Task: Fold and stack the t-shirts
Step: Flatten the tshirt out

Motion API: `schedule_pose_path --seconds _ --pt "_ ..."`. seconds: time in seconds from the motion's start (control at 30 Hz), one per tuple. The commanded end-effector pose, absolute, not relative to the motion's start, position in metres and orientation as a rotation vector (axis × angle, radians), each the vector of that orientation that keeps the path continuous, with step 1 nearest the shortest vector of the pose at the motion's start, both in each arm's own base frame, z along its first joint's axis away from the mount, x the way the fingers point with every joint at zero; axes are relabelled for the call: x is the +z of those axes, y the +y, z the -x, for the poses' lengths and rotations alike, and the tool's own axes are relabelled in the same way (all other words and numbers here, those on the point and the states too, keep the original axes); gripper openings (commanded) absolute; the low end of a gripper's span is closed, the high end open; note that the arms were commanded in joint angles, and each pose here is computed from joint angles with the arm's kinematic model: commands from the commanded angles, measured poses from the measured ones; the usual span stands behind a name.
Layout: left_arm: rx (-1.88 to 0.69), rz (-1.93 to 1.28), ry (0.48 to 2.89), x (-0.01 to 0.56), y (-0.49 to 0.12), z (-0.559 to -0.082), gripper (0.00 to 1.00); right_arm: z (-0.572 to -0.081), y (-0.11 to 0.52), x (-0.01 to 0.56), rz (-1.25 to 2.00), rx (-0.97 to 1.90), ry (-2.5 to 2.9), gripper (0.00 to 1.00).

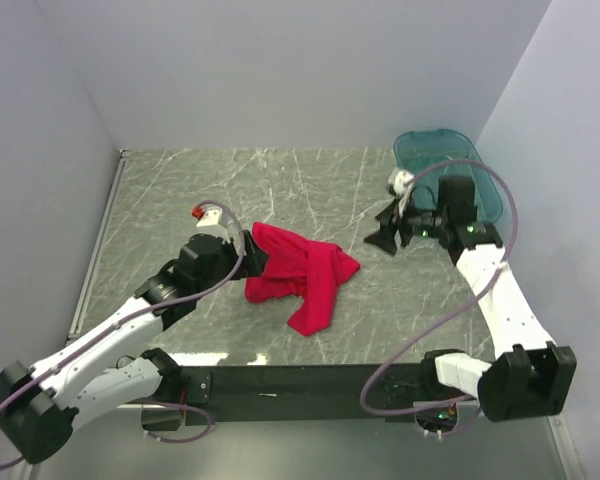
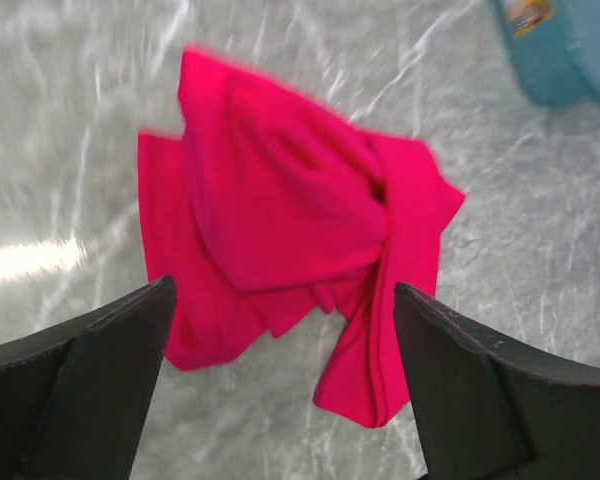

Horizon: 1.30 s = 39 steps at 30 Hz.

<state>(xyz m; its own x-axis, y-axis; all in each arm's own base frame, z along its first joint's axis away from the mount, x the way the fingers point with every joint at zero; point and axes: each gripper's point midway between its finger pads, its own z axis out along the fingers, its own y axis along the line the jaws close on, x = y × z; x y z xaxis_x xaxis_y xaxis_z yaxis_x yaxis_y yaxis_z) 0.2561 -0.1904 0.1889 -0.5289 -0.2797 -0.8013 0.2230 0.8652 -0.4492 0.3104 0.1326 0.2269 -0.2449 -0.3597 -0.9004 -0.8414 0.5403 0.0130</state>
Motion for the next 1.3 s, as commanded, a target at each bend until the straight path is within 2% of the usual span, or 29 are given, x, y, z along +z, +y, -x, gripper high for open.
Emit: schedule_pose_path --seconds 0.0,0.1,0.2,0.3,0.6,0.67,0.8,0.9,1.03,1.27 --pt "-0.718 0.251 2.11 0.169 -0.202 -0.261 0.94 -0.26 0.176 0.209 1.146 0.955 1.668 0.72" --pt "-0.724 0.364 2.178 0.146 -0.208 -0.265 0.9 -0.246 0.196 0.184 1.27 0.909 1.704 0.72" --pt "-0.75 0.446 2.199 0.128 -0.215 -0.269 0.77 -0.25 0.206 0.183 1.232 0.923 1.735 0.7" --pt "-0.788 0.501 2.209 0.116 -0.221 -0.27 0.68 -0.252 0.206 0.175 1.233 0.915 1.761 0.7" --pt "-0.747 0.552 2.235 0.095 -0.228 -0.286 0.65 -0.262 0.213 0.155 1.188 0.88 1.879 0.7" --pt "-0.739 0.556 2.236 0.091 -0.23 -0.29 0.59 -0.273 0.214 0.148 1.134 0.819 1.917 0.7" --pt "-0.754 0.567 2.21 0.096 -0.233 -0.295 0.39 -0.287 0.228 0.148 0.975 0.741 1.989 0.7" --pt "-0.762 0.568 2.186 0.105 -0.233 -0.297 0.29 -0.306 0.236 0.142 0.826 0.619 2.05 0.72" --pt "-0.754 0.554 2.159 0.116 -0.229 -0.298 0.21 -0.314 0.27 0.132 0.777 0.499 2.119 0.74" --pt "-0.766 0.558 2.097 0.132 -0.218 -0.293 0.1 -0.345 0.265 0.102 0.628 0.199 2.209 0.72"
